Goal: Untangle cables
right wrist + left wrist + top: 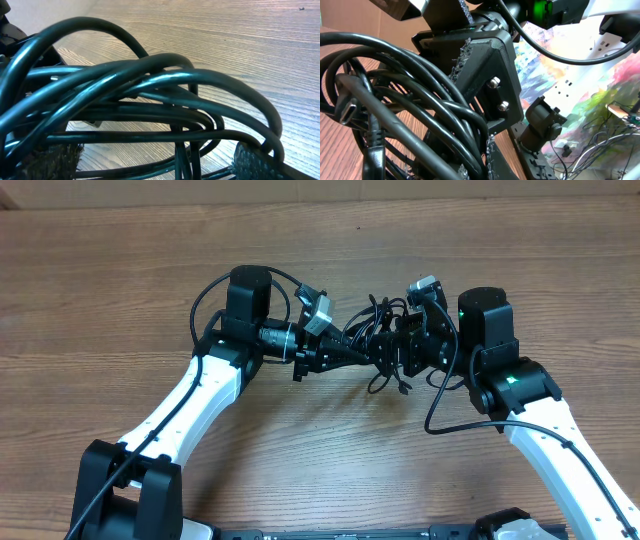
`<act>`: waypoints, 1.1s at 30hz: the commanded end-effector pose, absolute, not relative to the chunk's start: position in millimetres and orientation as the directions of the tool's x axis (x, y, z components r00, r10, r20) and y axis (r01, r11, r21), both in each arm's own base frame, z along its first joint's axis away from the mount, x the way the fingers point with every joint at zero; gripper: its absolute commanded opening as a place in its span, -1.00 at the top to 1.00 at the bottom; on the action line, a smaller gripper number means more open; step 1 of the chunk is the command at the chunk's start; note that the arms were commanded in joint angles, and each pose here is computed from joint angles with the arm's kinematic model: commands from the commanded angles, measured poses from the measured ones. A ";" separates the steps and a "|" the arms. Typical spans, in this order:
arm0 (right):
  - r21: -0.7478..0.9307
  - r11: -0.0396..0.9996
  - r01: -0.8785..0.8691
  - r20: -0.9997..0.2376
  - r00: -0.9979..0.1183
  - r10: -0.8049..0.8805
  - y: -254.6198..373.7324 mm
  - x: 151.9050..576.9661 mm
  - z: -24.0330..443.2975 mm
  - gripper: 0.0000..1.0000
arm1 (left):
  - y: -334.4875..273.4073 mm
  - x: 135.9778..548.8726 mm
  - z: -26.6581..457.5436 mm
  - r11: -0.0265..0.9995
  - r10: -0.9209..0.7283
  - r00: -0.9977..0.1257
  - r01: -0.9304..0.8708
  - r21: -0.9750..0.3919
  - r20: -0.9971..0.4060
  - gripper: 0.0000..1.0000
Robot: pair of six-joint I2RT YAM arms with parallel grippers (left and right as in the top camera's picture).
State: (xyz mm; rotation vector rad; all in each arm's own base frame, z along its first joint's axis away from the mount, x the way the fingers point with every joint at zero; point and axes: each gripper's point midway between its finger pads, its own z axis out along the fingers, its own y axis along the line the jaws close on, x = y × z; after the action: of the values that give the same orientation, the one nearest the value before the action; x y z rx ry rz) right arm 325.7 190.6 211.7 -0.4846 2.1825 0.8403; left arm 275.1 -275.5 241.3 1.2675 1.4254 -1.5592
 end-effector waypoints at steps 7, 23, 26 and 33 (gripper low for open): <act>0.390 0.734 -0.555 -0.759 -0.645 -0.084 191.3 329.5 213.4 -1.00 | -283.6 284.3 236.6 -0.069 0.174 -0.314 0.942 -0.329 -0.933 0.88; 0.379 0.749 -0.543 -0.761 -0.644 -0.082 188.5 331.9 212.3 -0.99 | -166.2 382.6 112.9 0.898 0.286 -0.718 0.432 -0.083 -0.635 0.92; 0.379 0.749 -0.544 -0.761 -0.644 -0.083 188.5 331.9 212.2 -1.00 | -158.3 377.6 113.1 0.909 0.293 -0.735 0.412 -0.059 -0.611 0.92; 0.379 0.749 -0.543 -0.760 -0.645 -0.083 188.5 331.8 212.0 -0.99 | -152.0 367.0 133.6 0.913 0.294 -0.738 0.405 -0.050 -0.607 0.92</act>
State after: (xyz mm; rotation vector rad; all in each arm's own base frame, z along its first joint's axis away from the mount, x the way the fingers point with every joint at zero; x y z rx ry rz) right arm 330.9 187.4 205.2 -0.4638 2.2025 0.7761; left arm 355.4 -154.5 95.0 0.5397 2.5440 -0.2719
